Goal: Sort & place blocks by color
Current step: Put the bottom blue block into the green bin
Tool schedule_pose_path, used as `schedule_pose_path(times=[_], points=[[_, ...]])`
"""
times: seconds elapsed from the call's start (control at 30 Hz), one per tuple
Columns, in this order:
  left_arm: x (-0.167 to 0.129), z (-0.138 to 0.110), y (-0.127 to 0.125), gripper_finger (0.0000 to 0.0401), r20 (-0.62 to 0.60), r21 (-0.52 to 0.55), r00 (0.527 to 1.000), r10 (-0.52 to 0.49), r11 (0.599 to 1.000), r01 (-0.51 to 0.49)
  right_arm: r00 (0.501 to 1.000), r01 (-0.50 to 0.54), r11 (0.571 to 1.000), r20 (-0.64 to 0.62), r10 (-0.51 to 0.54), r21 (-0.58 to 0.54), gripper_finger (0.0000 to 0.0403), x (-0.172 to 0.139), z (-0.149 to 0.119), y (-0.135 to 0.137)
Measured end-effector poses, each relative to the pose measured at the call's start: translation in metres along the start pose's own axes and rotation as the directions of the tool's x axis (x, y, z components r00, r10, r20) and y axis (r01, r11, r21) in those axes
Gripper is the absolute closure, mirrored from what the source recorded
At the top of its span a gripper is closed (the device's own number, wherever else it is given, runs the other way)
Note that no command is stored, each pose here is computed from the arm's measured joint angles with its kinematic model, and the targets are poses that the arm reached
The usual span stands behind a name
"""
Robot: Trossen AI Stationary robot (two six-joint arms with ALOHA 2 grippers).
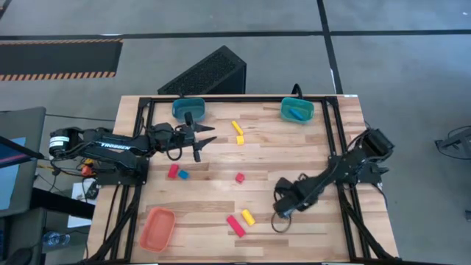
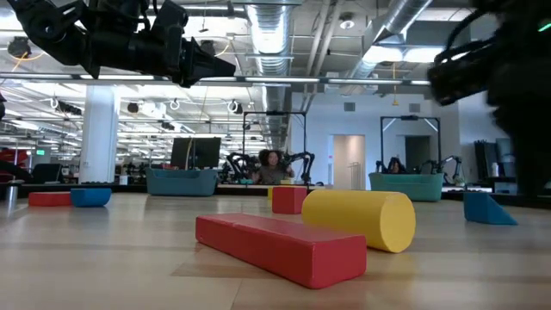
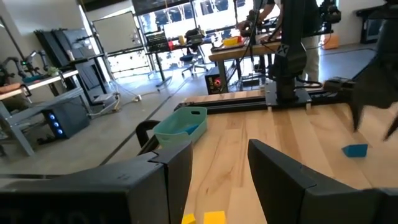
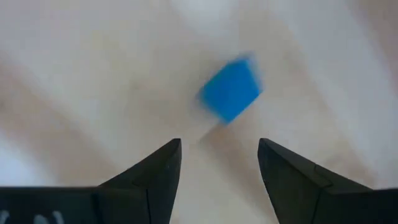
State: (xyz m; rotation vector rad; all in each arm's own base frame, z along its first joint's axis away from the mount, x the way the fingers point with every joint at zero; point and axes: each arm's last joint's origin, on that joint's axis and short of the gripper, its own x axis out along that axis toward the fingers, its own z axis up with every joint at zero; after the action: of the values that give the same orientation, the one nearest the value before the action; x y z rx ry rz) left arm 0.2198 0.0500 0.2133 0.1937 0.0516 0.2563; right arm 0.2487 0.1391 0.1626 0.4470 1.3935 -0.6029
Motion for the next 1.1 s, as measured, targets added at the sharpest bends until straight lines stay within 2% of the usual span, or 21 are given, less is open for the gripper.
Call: schedule_pose_path(times=[0.23, 0.5, 0.67, 0.93, 1.1], points=[[0.0, 0.0, 0.0, 0.0253, 0.0, 0.027, 1.0, 0.014, 1.0, -0.014, 0.999, -0.032, 0.999, 0.03, 0.032, -0.007, 0.0168, 0.005, 0.027, -0.005], [0.0, -0.006, 0.001, 0.0253, -0.073, 0.079, 0.995, 0.06, 0.995, -0.054, 0.999, -0.049, 0.973, 0.019, 0.046, 0.226, 0.0168, 0.008, 0.043, -0.012], [-0.001, -0.008, 0.002, 0.0253, -0.099, 0.112, 0.988, 0.115, 0.988, -0.104, 0.999, -0.045, 0.961, -0.017, 0.051, 0.273, 0.0175, 0.008, 0.038, -0.011], [-0.001, -0.01, 0.002, 0.0253, -0.116, 0.121, 0.987, 0.114, 0.988, -0.1, 0.999, 0.018, 0.958, -0.049, -0.004, 0.286, 0.0219, 0.022, 0.037, -0.009], [-0.001, -0.01, 0.002, 0.0253, -0.118, 0.121, 0.987, 0.114, 0.988, -0.099, 0.996, 0.045, 0.968, -0.089, -0.024, 0.246, 0.026, 0.034, 0.038, -0.006]])
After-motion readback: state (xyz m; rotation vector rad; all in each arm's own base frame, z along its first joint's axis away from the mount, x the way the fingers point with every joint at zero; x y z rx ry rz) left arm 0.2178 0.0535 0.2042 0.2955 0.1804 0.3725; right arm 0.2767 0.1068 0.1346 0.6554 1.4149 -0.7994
